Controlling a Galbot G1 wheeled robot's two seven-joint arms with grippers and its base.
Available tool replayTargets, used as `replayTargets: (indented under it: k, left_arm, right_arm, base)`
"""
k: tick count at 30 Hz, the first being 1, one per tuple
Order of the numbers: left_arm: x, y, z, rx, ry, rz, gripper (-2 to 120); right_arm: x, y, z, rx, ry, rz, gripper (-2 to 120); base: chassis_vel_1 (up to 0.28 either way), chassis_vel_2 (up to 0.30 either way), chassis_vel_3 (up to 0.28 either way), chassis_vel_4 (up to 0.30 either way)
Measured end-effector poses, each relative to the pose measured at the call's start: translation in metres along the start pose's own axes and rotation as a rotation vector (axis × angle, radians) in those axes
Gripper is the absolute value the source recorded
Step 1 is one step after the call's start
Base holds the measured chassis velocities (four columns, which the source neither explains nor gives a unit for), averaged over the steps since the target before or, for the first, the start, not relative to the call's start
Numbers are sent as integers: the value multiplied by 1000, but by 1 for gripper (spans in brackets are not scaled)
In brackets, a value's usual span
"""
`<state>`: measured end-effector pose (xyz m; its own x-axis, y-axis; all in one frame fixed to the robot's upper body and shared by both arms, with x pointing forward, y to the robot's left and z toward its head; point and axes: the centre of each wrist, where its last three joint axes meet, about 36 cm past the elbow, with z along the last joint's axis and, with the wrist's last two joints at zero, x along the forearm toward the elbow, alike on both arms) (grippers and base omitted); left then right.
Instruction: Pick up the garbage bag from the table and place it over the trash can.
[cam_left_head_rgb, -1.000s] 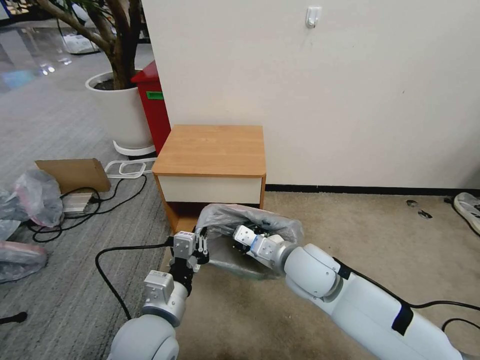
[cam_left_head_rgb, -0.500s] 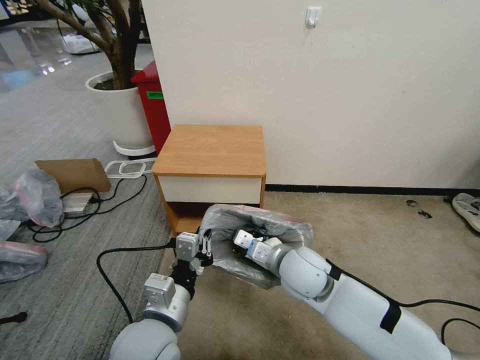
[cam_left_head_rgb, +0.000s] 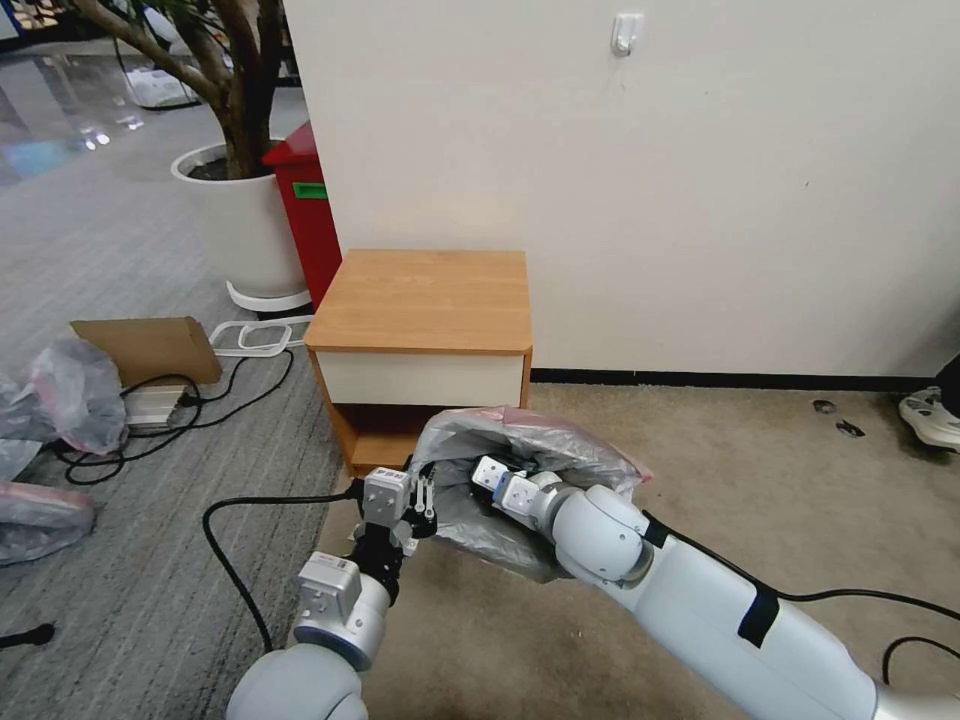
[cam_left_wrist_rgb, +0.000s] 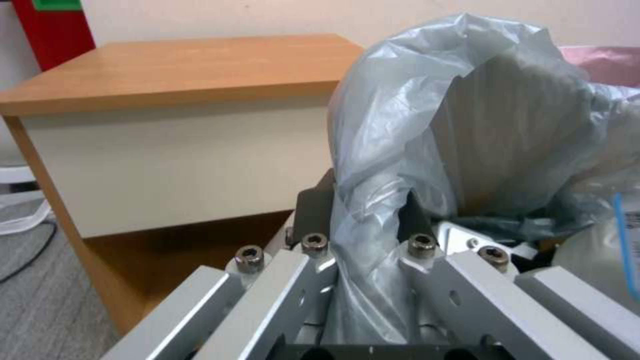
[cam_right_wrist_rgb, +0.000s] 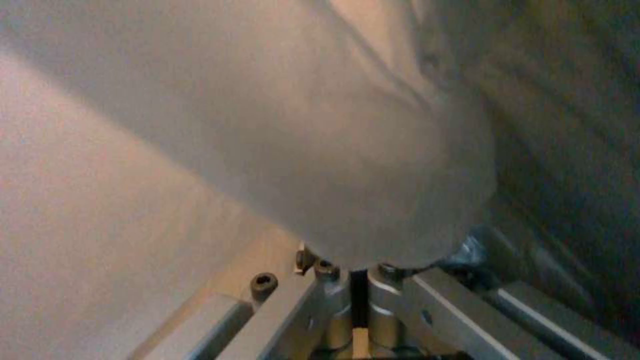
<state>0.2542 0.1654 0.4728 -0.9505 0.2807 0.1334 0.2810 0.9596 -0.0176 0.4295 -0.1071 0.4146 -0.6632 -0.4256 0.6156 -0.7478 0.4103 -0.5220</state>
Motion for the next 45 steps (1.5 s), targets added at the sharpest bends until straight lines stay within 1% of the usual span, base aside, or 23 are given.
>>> replayTargets:
  k: [4,10,14,20,26,30,33,34,35,39,42,45]
  left_arm:
    - [-1,1,0,5,1,-4,5]
    - [-9,12,3,63,33,-58,5]
    - [-17,17,8,102,65,-80,5]
    - [-21,18,14,136,96,-95,5]
    - [-22,18,17,140,111,-98,5]
    - [-23,16,15,134,109,-85,5]
    - [-22,14,12,114,94,-56,5]
    - [-22,14,12,114,94,-56,5]
    - [-20,14,9,104,87,-45,5]
    - [-19,15,7,98,82,-41,5]
    - [-19,17,6,95,82,-40,5]
    - [-21,19,5,105,89,-38,5]
  right_arm:
    - [7,-2,1,-25,-13,-18,0]
    - [33,-10,3,-80,-53,-47,0]
    - [51,-7,-5,-130,-106,-95,0]
    - [56,-8,-11,-174,-142,-114,0]
    - [57,-9,-13,-181,-162,-112,0]
    - [47,-9,-7,-141,-128,-92,0]
    - [32,-8,1,-77,-75,-64,0]
    - [32,-8,1,-77,-75,-64,0]
    - [26,-9,3,-39,-55,-48,0]
    - [23,-11,2,1,-38,-25,0]
    - [24,-10,-2,102,-17,-13,0]
    - [26,-9,-5,143,-14,-16,0]
  base:
    - [0,0,0,0]
    - [0,0,0,0]
    - [0,0,0,0]
    - [0,0,0,0]
    - [0,0,0,0]
    - [0,0,0,0]
    - [0,0,0,0]
    - [0,0,0,0]
    - [0,0,0,0]
    - [0,0,0,0]
    - [0,0,0,0]
    - [0,0,0,0]
